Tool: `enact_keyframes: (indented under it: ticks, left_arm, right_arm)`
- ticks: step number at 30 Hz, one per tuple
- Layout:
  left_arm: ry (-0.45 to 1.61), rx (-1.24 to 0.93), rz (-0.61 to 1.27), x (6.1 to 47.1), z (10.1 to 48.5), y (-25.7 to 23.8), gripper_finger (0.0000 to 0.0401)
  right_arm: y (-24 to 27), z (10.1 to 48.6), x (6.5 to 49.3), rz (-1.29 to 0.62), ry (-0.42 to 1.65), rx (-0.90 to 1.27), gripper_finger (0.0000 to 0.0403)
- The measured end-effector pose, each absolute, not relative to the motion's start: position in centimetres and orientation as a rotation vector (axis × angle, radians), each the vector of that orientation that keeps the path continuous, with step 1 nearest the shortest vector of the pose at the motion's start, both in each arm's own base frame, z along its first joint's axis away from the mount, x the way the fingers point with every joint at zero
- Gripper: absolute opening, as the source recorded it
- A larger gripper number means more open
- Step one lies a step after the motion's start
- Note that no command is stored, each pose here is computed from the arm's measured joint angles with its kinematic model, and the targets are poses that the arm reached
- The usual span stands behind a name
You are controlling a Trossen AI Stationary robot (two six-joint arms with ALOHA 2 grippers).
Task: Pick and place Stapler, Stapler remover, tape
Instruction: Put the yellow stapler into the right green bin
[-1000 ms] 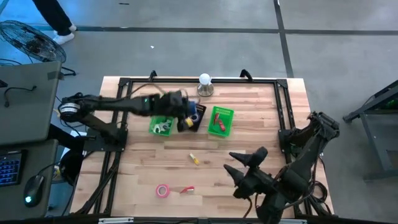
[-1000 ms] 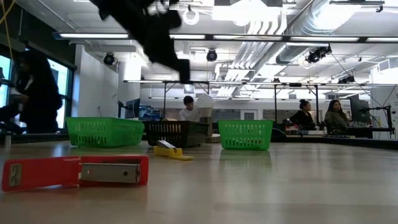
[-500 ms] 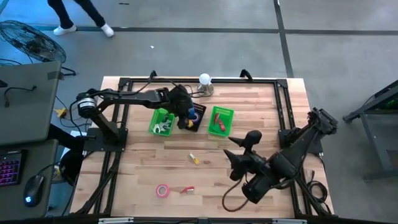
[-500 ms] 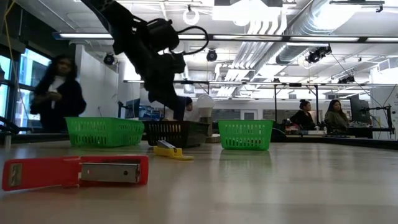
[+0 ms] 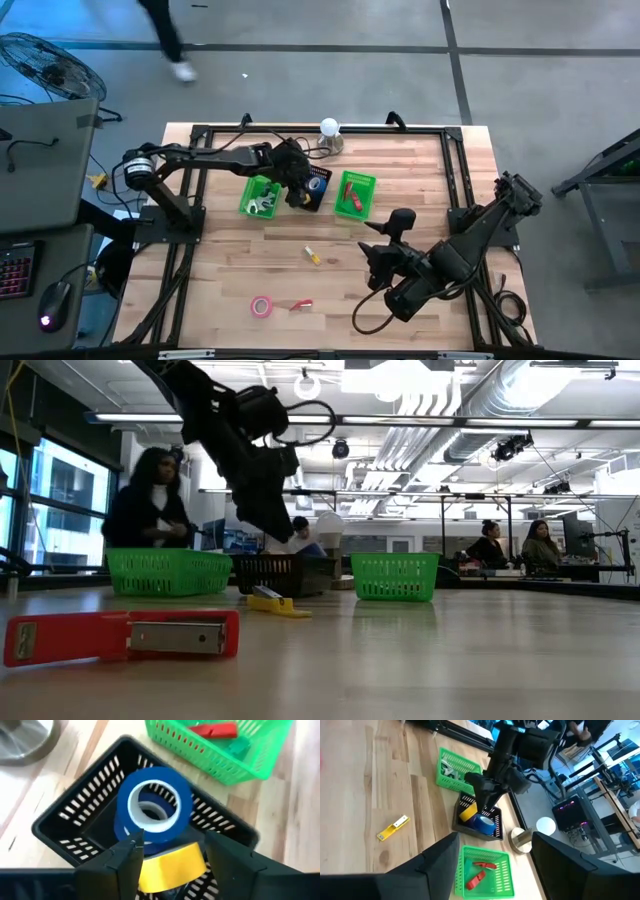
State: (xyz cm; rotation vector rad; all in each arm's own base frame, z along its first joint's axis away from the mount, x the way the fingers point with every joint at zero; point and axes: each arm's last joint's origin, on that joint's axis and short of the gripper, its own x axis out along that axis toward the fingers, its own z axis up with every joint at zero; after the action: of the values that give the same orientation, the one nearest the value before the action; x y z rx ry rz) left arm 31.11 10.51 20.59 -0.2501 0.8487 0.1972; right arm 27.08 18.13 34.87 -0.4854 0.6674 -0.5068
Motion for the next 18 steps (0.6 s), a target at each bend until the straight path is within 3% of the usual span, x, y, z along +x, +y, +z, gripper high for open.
enact_keyframes:
  ticks: [7,14,18]
  left_arm:
    - [0.903,-0.283,0.048,31.2,23.9,7.8,0.0213]
    - [1.027,-0.151,-0.186,31.4,27.1,0.5,0.0213]
    - [1.09,-0.064,-0.21,30.7,28.3,-3.6,0.0213]
  right_arm:
    - [18.1,34.7,27.0,-0.476,0.7,-0.476,0.0242]
    - [18.0,34.3,27.5,-0.415,0.756,-0.405,0.0242]
    - [17.2,32.4,29.1,-0.359,0.796,-0.322,0.0242]
